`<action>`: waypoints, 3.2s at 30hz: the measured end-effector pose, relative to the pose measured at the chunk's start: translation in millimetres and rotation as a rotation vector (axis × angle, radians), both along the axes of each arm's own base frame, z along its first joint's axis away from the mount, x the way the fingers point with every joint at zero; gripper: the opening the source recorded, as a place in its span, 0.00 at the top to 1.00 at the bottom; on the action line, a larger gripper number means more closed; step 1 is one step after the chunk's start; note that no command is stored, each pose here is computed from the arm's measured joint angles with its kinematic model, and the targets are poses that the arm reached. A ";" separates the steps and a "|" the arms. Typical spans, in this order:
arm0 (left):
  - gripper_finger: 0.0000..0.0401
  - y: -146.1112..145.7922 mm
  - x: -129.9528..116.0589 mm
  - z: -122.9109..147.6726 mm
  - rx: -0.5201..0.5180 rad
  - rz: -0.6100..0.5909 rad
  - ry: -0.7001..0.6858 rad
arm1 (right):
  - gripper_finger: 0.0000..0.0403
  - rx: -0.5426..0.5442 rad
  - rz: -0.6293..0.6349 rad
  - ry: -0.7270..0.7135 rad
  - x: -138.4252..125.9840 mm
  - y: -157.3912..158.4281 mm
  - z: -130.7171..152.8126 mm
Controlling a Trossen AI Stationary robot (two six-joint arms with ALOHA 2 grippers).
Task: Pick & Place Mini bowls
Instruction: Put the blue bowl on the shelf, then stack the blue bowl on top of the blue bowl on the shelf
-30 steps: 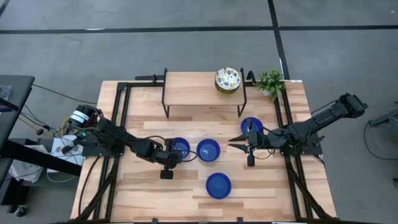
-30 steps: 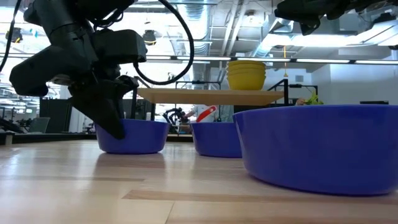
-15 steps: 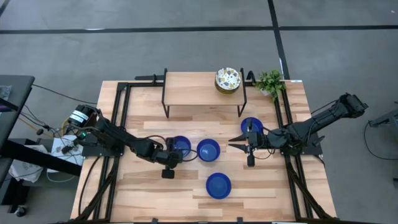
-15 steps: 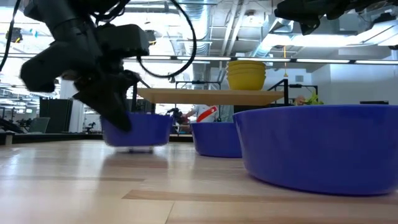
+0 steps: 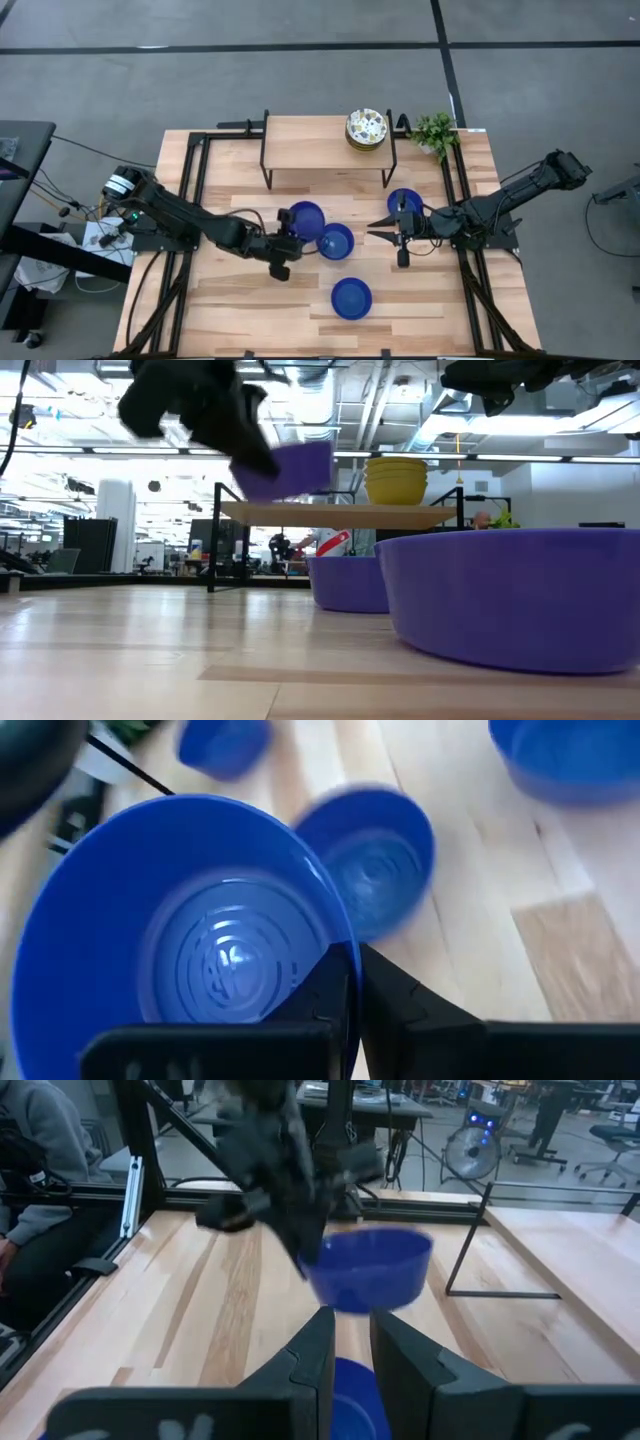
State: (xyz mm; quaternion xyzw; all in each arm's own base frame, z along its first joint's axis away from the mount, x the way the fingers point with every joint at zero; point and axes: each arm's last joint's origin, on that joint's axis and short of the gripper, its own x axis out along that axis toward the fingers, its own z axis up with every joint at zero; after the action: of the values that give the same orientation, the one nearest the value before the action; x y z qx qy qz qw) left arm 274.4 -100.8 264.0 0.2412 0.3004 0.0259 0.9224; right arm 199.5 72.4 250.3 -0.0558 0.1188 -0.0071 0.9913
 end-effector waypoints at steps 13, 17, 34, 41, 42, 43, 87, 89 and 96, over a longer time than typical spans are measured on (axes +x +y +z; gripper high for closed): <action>0.96 86.9 -41.5 78.8 -0.067 0.276 -0.288 | 0.86 0.026 -0.001 -0.061 1.3 0.5 6.2; 0.96 117.6 -44.7 86.3 -0.080 0.369 -0.347 | 0.86 0.032 -0.002 -0.075 1.5 0.6 7.5; 0.94 205.1 -30.5 63.2 -0.133 0.558 -0.314 | 0.86 0.038 -0.003 -0.089 1.8 0.7 9.0; 0.93 213.4 -25.1 55.4 -0.155 0.533 -0.286 | 0.86 0.041 -0.010 -0.089 2.1 -0.4 9.0; 0.93 213.4 -24.8 55.1 -0.151 0.527 -0.283 | 0.86 0.045 -0.014 -0.089 2.3 -1.0 8.9; 0.91 213.3 -24.7 55.0 -0.144 0.522 -0.279 | 0.86 0.046 -0.018 -0.088 2.6 -1.7 8.9; 0.74 17.6 -39.5 -13.3 -0.342 -0.106 -0.303 | 0.84 0.220 -0.447 0.620 -27.9 -38.5 -24.8; 0.73 16.1 -41.8 -13.0 -0.338 -0.108 -0.316 | 0.81 0.242 -0.447 0.653 -28.7 -42.2 -26.2; 0.74 16.2 -41.7 -12.3 -0.353 -0.100 -0.325 | 0.64 0.274 -0.412 0.729 -27.8 -46.3 -30.5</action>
State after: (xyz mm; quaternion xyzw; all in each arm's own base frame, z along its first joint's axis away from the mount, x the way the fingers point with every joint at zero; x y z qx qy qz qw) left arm 232.7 -84.6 251.7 0.0836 0.1358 -0.0343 0.9866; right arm 171.7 26.1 219.8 0.1022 0.4691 -0.1688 0.8608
